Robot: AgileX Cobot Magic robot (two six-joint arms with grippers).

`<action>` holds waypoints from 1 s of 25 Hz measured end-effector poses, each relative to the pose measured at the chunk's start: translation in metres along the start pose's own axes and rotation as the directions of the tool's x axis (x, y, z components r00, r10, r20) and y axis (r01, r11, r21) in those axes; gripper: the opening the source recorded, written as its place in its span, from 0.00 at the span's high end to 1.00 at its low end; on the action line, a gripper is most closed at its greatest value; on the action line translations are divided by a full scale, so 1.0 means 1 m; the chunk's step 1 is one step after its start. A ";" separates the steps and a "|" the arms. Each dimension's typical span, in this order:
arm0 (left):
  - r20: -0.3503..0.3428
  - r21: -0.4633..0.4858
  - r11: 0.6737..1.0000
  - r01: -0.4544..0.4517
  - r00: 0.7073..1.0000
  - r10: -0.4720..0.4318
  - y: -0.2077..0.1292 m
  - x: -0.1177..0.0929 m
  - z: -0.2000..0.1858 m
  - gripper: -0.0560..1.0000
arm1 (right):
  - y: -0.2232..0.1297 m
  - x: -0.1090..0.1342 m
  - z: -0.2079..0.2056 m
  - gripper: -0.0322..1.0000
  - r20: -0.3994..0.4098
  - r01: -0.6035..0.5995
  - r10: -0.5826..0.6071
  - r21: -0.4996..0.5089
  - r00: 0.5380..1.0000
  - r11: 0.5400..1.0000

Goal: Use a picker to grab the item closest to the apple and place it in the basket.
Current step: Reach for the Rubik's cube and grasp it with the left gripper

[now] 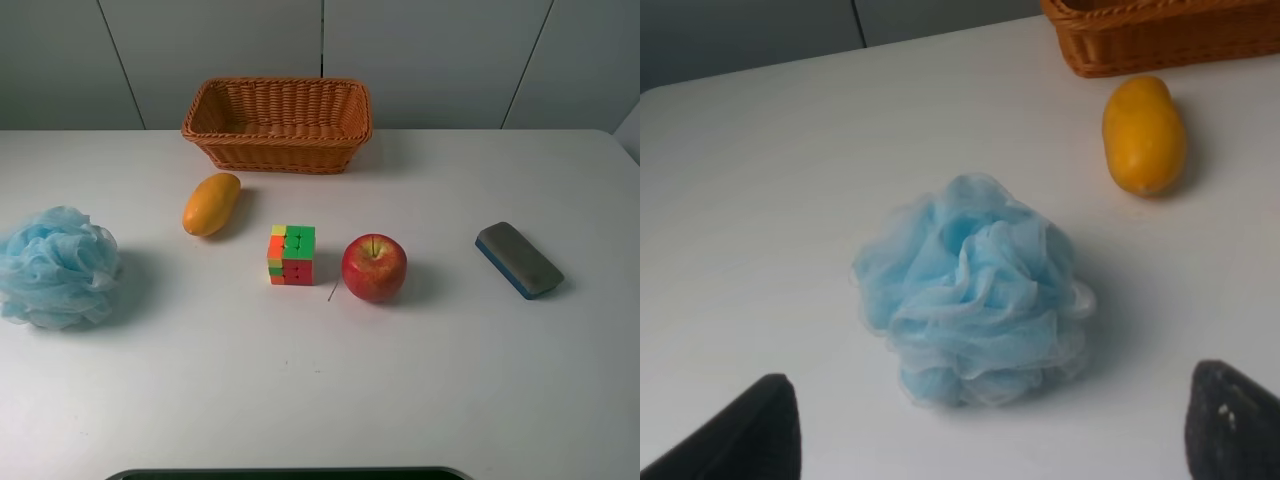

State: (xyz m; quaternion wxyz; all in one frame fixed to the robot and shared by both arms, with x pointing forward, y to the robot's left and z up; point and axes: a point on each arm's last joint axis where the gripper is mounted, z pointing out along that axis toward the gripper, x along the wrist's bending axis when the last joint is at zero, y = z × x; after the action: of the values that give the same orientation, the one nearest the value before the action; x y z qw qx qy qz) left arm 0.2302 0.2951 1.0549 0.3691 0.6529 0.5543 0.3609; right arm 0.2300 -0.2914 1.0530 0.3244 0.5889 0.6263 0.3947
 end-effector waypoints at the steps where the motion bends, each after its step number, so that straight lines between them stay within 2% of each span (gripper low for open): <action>1: 0.002 0.000 1.000 0.001 1.000 -0.001 0.000 0.000 0.000 0.25 | 0.000 0.000 0.000 0.29 0.000 0.000 0.000 0.000 1.000 1.000; 15: -0.012 -0.018 1.000 0.023 1.000 -0.024 0.006 0.001 -0.006 0.25 | 0.000 0.000 0.000 0.29 0.000 0.000 0.000 0.000 1.000 1.000; 20: -0.021 0.026 0.999 0.022 1.000 -0.021 0.046 0.006 -0.008 0.25 | 0.000 0.000 0.000 0.29 0.000 0.000 0.000 0.000 1.000 1.000; 25: -0.015 0.190 0.981 0.031 0.999 -0.029 0.097 0.015 0.024 0.25 | 0.000 0.000 0.000 0.29 0.000 0.000 0.000 0.000 1.000 1.000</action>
State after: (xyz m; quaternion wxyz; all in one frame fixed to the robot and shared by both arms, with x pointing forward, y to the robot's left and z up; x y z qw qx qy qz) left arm 0.2975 0.2971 1.1307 0.3071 0.6745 0.5982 0.3048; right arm 0.2300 -0.2914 1.0530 0.3244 0.5889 0.6263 0.3947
